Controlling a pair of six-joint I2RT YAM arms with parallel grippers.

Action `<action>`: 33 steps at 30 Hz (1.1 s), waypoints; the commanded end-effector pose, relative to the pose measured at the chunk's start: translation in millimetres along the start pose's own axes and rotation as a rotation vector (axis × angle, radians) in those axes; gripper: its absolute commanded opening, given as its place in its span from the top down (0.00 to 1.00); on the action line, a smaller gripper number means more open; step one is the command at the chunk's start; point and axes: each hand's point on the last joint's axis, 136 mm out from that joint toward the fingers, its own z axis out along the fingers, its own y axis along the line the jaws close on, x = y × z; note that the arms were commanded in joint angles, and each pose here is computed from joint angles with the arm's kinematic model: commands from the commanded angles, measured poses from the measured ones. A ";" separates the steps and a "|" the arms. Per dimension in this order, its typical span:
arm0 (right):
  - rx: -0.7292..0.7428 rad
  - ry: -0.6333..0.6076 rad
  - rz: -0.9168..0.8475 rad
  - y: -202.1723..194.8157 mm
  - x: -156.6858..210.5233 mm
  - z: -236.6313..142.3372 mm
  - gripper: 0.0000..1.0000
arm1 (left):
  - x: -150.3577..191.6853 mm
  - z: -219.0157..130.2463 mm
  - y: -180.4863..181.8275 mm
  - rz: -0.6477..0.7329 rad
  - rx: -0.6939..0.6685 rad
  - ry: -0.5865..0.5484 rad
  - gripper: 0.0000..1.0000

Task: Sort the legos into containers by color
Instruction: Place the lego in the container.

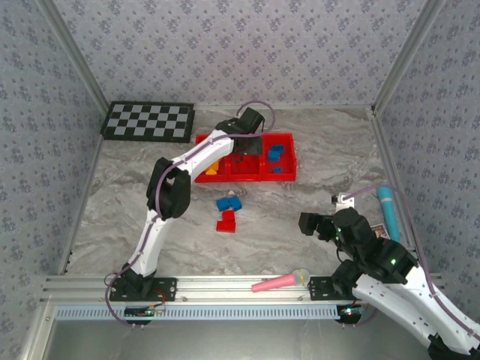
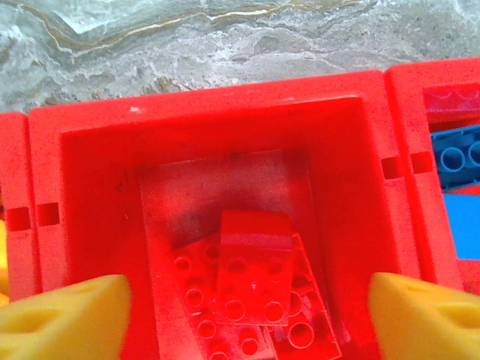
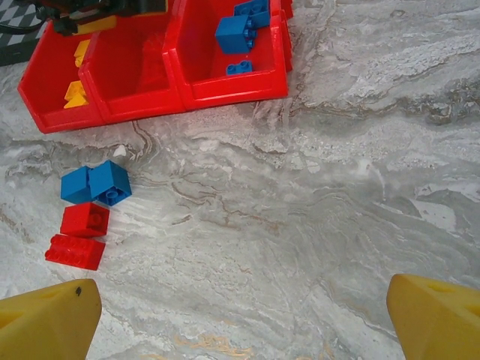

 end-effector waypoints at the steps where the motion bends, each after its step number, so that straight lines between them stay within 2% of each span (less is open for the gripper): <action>1: 0.019 0.017 0.004 -4.3 1.3 -4.1 0.00 | -14.3 -28.4 5.9 -0.045 -0.004 -0.049 0.00; 3: 0.022 0.014 0.018 -4.6 1.7 -1.8 0.00 | -12.2 -38.8 -0.4 -0.038 0.053 -0.017 0.00; 10: 0.011 0.026 0.059 4.4 1.4 14.7 0.00 | 16.5 -94.3 11.0 0.111 0.048 -0.014 0.00; 13: 0.014 0.047 0.072 7.5 2.4 20.8 0.00 | 42.5 -120.0 11.7 0.158 0.107 -0.023 0.00; 18: -0.028 0.058 0.076 17.5 1.0 23.4 0.00 | 108.5 -151.6 19.2 0.281 0.183 -0.007 0.01; 23: -0.031 0.054 0.086 18.1 -0.2 23.3 0.00 | 185.2 -148.8 52.1 0.366 0.139 0.099 0.00; 26: -0.028 0.051 0.092 17.4 -0.7 23.7 0.00 | 222.9 -144.9 66.5 0.372 0.149 0.179 0.00; 29: -0.035 0.050 0.100 18.9 -0.9 23.9 0.00 | 244.0 -143.9 73.7 0.339 0.135 0.216 0.00; 33: -0.037 0.062 0.104 20.1 0.9 25.8 0.00 | 255.4 -140.6 72.4 0.191 0.098 0.234 0.00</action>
